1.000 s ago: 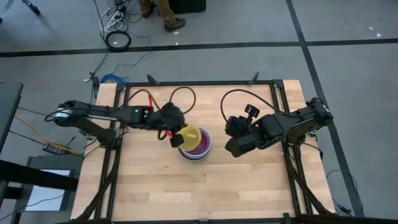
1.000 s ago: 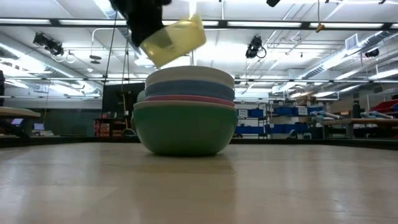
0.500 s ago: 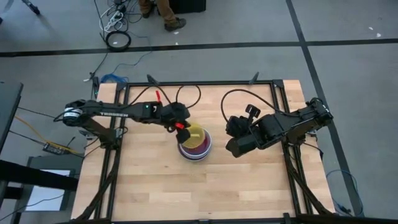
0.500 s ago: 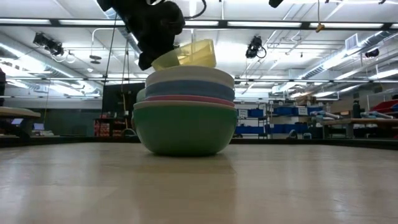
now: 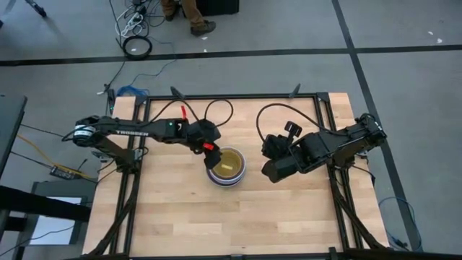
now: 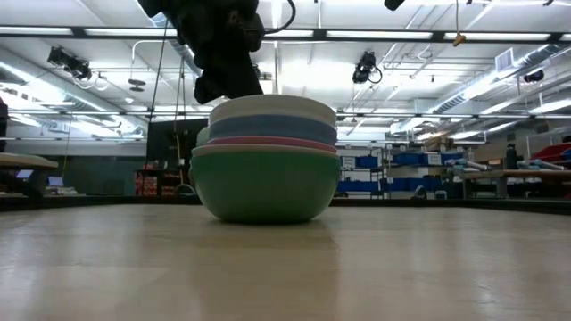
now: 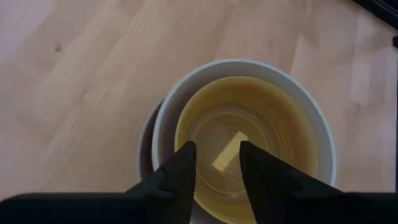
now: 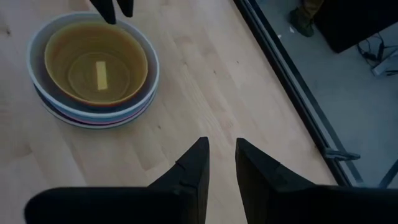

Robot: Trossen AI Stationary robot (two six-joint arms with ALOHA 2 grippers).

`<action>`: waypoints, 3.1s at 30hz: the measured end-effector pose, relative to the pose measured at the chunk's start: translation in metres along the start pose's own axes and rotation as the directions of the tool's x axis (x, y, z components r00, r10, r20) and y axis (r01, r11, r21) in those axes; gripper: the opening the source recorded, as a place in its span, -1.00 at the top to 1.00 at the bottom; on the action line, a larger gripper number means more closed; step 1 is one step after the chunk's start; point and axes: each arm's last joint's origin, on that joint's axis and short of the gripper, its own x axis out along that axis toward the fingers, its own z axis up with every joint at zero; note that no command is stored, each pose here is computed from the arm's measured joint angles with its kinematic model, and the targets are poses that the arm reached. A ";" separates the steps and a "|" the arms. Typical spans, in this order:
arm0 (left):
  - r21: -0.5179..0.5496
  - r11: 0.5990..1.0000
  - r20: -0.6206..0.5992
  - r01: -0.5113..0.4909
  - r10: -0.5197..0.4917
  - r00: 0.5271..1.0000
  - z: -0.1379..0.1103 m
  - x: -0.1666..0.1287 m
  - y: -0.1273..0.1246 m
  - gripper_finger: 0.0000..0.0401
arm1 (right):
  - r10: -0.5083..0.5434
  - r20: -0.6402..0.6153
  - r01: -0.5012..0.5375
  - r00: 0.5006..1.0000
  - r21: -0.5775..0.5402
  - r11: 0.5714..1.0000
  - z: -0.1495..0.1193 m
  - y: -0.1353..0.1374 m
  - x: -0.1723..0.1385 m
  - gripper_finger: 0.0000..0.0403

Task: Nest bowls inside each other
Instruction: Return to Home Position

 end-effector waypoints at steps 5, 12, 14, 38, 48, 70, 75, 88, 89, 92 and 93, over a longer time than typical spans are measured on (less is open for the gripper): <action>0.000 1.000 0.029 -0.027 0.027 0.999 0.005 -0.011 -0.005 0.32 | -0.018 0.031 0.018 0.999 0.012 1.000 0.002 0.000 0.000 0.68; 0.138 0.990 0.201 0.028 -0.056 0.978 0.026 -0.074 -0.041 0.32 | -0.179 0.172 0.184 0.969 -0.011 0.983 0.003 0.003 0.011 0.68; 0.211 0.976 0.270 0.061 -0.118 0.956 0.029 -0.099 -0.052 0.32 | -0.215 0.231 0.226 0.949 -0.022 0.974 0.004 0.007 0.013 0.68; 0.459 0.887 0.718 -0.051 -0.337 0.610 0.030 -0.189 -0.015 0.31 | 0.681 0.615 -0.449 0.399 -0.516 0.729 0.078 -0.076 -0.035 0.68; 0.427 0.904 0.803 -0.037 -0.360 0.474 -0.053 -0.207 0.019 0.31 | 0.642 0.760 -0.426 0.102 -0.550 0.718 -0.018 -0.140 -0.068 0.68; 0.457 0.877 0.728 0.148 -0.464 0.504 -0.156 -0.067 0.056 0.31 | 0.446 0.895 -0.549 0.028 -0.359 0.755 -0.203 -0.100 0.091 0.68; 0.475 0.870 0.687 0.134 -0.461 0.562 -0.176 -0.050 0.064 0.31 | 0.494 0.863 -0.581 0.103 -0.351 0.734 -0.222 -0.090 0.115 0.67; 0.451 0.892 0.620 -0.028 -0.291 0.729 -0.188 -0.033 0.073 0.31 | 0.526 0.814 -0.526 0.247 -0.344 0.778 -0.228 -0.084 0.128 0.67; 0.461 0.887 0.620 -0.039 -0.291 0.728 -0.188 -0.033 0.073 0.31 | 0.527 0.811 -0.527 0.252 -0.342 0.778 -0.228 -0.084 0.128 0.67; 0.475 0.878 0.627 -0.064 -0.286 0.725 -0.188 -0.033 0.073 0.31 | 0.539 0.798 -0.558 0.268 -0.327 0.763 -0.230 -0.083 0.130 0.67; 0.468 0.882 0.629 -0.059 -0.286 0.723 -0.188 -0.033 0.073 0.31 | 0.541 0.795 -0.568 0.272 -0.321 0.758 -0.230 -0.083 0.130 0.68</action>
